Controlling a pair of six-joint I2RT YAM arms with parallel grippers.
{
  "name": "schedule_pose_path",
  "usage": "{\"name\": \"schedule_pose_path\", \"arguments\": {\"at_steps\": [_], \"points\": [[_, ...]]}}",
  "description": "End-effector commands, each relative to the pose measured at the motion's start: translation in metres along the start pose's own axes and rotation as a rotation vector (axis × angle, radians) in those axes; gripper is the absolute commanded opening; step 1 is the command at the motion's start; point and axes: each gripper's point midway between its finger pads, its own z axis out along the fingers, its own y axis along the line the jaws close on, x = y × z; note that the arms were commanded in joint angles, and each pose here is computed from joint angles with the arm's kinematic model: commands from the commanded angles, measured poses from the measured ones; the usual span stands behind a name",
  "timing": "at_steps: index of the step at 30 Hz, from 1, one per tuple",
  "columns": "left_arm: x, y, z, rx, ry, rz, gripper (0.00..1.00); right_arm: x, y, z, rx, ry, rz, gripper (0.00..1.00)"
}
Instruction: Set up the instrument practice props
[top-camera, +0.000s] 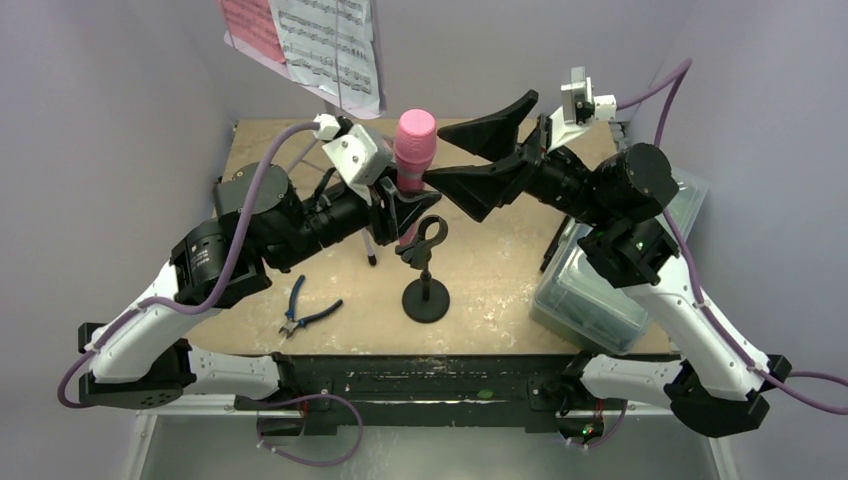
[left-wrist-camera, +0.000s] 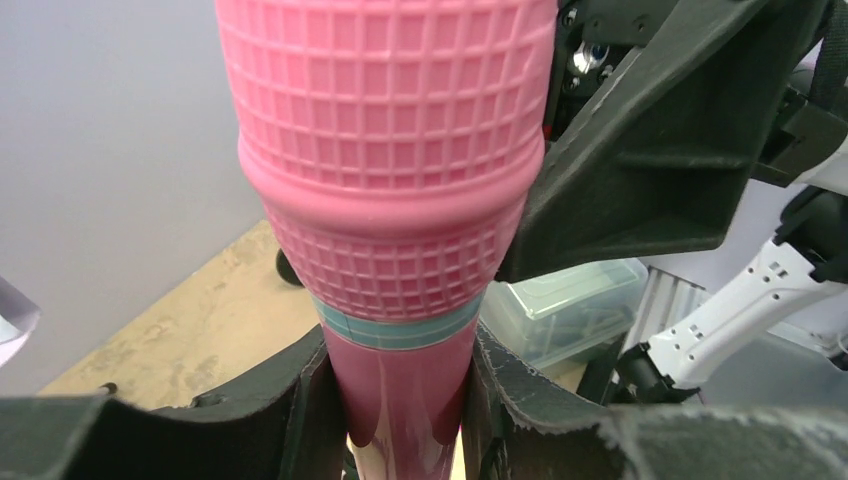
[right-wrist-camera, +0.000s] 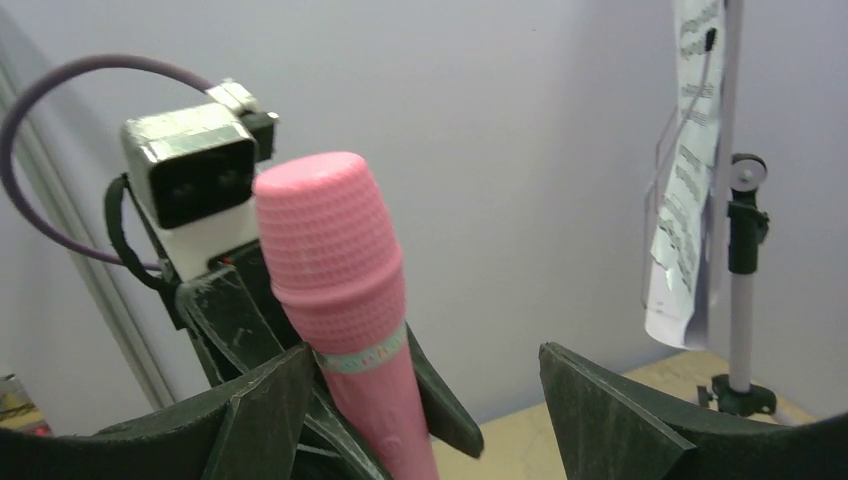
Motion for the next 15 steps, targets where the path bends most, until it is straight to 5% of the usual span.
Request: {"name": "schedule_pose_path", "arguments": {"at_steps": [1, 7, 15], "points": [[0.015, -0.012, -0.001, 0.043, 0.076, -0.06, 0.0, -0.03, 0.032, -0.004, -0.105, -0.09, -0.05, 0.86], [0.022, -0.023, 0.002, 0.096, 0.101, -0.054, 0.0, -0.029, 0.036, 0.0, -0.129, -0.08, -0.028, 0.85], [0.017, -0.026, 0.003, 0.118, 0.086, -0.055, 0.0, -0.011, 0.025, 0.01, -0.09, -0.025, -0.02, 0.61]]}}
